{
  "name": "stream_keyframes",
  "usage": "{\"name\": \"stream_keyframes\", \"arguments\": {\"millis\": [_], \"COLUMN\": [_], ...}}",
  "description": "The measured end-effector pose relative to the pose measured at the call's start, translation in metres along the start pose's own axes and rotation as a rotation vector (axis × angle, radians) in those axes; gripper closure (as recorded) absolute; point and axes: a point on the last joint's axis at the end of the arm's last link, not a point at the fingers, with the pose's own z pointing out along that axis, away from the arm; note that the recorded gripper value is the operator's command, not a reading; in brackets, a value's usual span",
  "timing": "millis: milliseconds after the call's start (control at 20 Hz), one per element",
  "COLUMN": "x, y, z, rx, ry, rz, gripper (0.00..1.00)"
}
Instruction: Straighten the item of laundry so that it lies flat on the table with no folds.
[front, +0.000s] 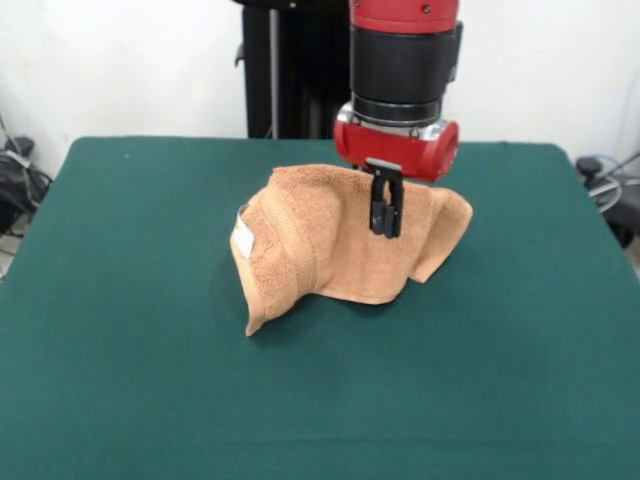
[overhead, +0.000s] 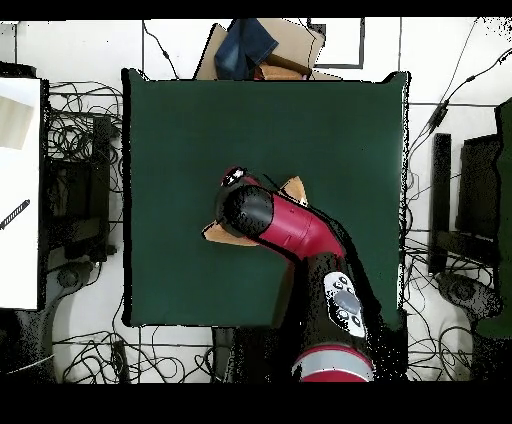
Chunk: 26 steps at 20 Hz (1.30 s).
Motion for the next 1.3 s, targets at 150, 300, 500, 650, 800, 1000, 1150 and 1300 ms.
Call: {"name": "stream_keyframes", "arguments": {"millis": [150,300,500,650,800,1000,1150,1300], "x": [0.000,-0.004,-0.016,-0.028,-0.043,-0.065,-0.075,-0.078], "y": [0.008,0.016,0.017,0.010,-0.006,-0.031,-0.049,-0.056], "z": [0.000,-0.001,-0.001,0.001,0.005,0.016,0.027,0.034], "rx": [0.004,0.007,-0.002,-0.010,-0.031,-0.064,-0.076,-0.082], "ry": [-0.011,-0.032,-0.047,-0.051,-0.060,-0.084,-0.114,-0.143], "rz": [-0.016,-0.034,-0.029,-0.007,0.025,0.059,0.061,0.051], "gripper": [1.00,1.00,1.00,1.00,1.00,1.00,1.00,1.00]}}
